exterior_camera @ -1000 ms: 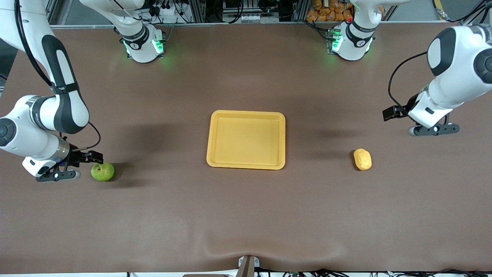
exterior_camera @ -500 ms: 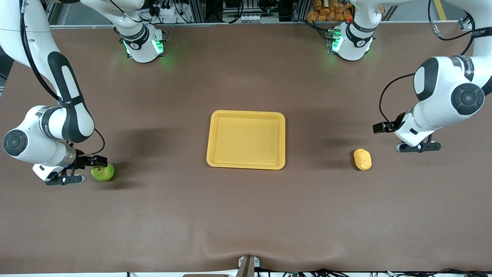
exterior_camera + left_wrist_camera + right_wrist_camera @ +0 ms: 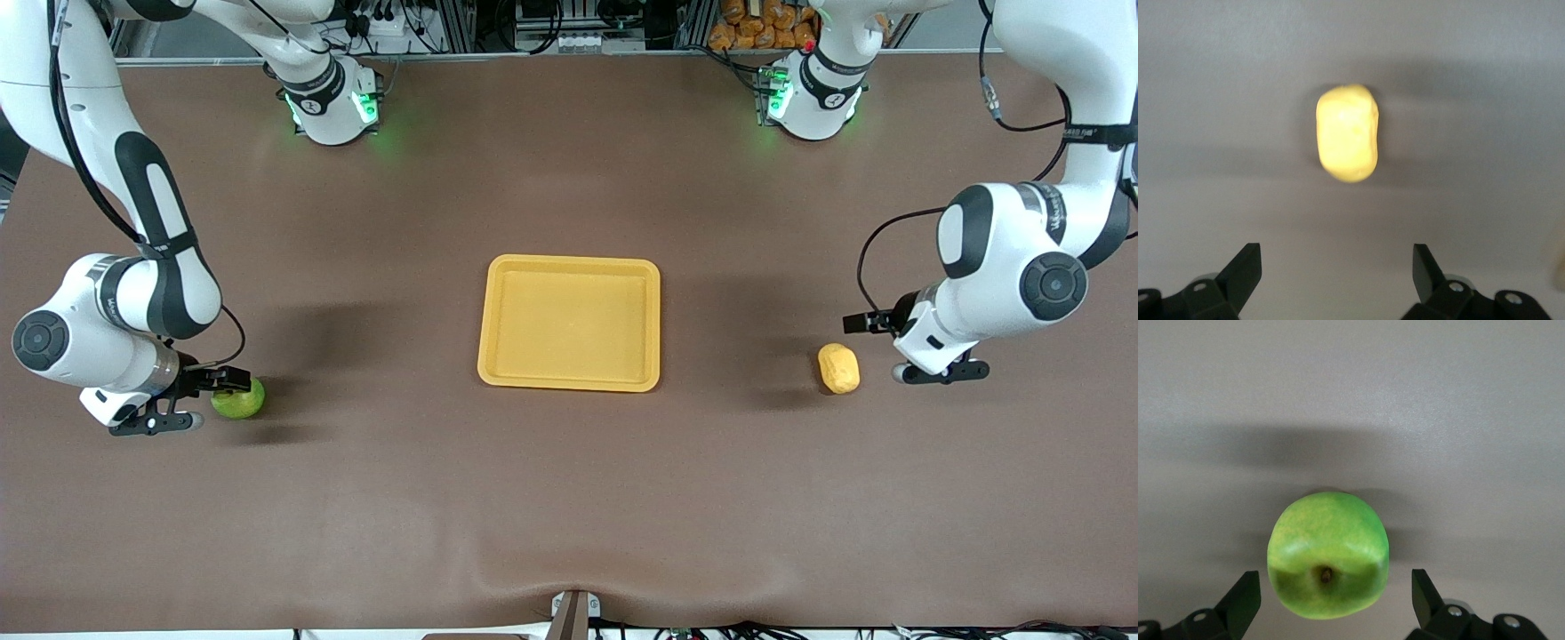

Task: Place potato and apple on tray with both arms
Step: 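Lower and close the right gripper on the apple while the left grips the potato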

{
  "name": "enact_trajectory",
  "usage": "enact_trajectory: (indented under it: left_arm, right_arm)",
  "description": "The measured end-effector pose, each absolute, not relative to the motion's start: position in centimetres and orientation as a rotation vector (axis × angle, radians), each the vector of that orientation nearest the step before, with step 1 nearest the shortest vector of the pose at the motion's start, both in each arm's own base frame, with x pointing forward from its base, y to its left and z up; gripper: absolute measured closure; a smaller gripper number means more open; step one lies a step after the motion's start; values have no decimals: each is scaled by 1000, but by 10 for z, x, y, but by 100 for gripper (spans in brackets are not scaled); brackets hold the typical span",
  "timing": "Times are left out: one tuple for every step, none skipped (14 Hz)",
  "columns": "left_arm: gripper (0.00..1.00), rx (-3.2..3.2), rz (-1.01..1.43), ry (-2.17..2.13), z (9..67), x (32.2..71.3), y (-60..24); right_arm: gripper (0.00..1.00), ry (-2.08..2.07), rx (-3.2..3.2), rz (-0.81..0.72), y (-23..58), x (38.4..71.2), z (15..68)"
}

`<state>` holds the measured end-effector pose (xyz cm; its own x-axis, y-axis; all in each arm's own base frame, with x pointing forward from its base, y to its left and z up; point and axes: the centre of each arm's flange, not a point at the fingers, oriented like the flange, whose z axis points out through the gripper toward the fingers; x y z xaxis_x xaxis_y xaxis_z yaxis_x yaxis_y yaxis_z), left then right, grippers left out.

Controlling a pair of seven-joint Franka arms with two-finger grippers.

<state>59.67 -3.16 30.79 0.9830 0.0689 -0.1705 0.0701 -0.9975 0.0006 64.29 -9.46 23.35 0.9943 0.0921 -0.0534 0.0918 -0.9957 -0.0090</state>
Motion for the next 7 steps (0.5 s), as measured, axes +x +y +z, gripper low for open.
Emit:
enact_trajectory:
  left_arm:
    - [0, 3121, -255, 112, 301, 600, -32]
    - [0, 3120, -240, 116, 293, 602, -32]
    - [0, 3120, -228, 120, 288, 604, -31]
    - [0, 3119, -217, 123, 283, 606, -31]
    - [0, 3119, -204, 125, 279, 608, -31]
    - [0, 3118, -186, 126, 277, 609, -31]
    - [0, 3118, -168, 128, 274, 611, -31]
  right_arm:
    - [0, -145, -3130, 87, -94, 643, 232]
    - [0, -145, -3131, 83, -94, 644, 230]
    - [0, -146, -3131, 77, -94, 644, 229]
    - [0, -147, -3132, 74, -94, 645, 228]
    - [0, -147, -3132, 73, -94, 645, 227]
    - [0, -147, -3133, 70, -94, 645, 226]
    - [0, -148, -3134, 65, -94, 646, 225]
